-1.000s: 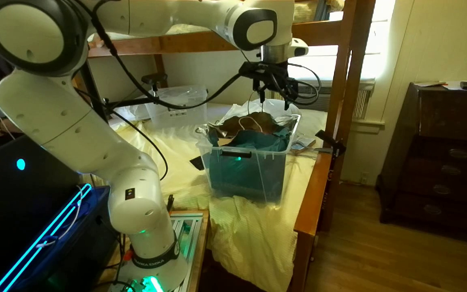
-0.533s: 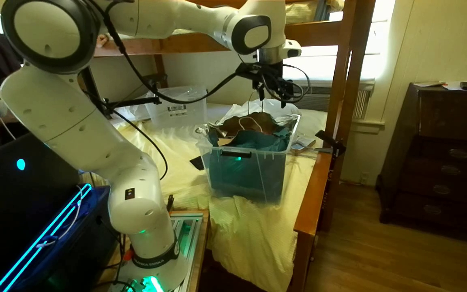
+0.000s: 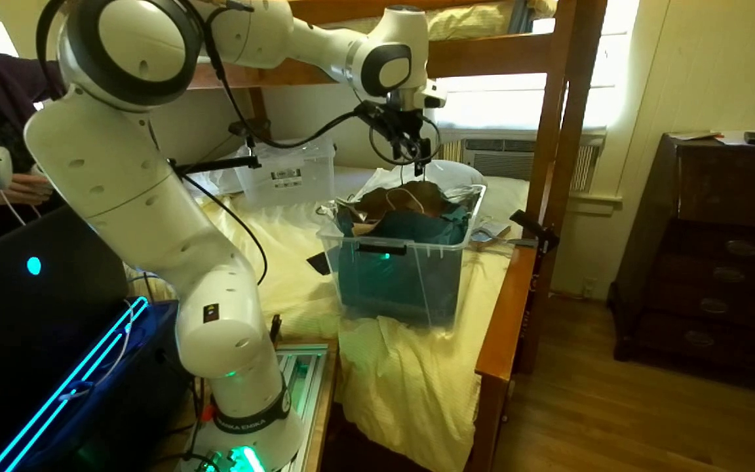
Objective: Remove the plastic bag from the blue bag
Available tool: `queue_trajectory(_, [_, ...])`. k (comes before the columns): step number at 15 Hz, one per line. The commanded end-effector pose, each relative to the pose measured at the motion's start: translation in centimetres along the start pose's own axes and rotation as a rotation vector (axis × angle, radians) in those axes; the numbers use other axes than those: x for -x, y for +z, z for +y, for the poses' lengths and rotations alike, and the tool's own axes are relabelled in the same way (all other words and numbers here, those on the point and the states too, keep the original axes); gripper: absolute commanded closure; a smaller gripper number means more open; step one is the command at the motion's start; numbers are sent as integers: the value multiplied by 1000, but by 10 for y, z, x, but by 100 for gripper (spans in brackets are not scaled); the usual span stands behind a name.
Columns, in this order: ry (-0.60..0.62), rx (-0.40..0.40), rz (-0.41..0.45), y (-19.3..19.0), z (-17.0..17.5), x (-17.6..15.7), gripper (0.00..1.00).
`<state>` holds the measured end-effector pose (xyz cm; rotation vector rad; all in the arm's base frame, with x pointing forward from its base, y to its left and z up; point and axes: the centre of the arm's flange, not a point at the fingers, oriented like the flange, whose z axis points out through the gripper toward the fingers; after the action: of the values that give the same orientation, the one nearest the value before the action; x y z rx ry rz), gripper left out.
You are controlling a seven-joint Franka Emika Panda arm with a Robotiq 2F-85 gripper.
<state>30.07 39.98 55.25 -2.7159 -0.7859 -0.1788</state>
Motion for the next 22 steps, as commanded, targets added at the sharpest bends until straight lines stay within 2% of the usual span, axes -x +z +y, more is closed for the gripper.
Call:
queue_trajectory(1, [-11, -14, 14, 2, -8, -1, 0])
queue_trajectory(8, [-33, -28, 34, 6, -16, -3, 0])
queue_trajectory(9, [-20, -40, 65, 9, -14, -4, 0])
queue_trajectory(11, [77, -83, 130, 12, -9, -5, 0])
queue_trajectory(14, [229, -59, 184, 15, -3, -8, 0])
queue_trajectory(18, [403, -86, 169, 32, -1, -2, 0])
queue_trajectory(21, [452, -94, 152, 52, -5, -1, 0])
queue_trajectory(22, [431, -56, 158, 58, -2, -1, 0])
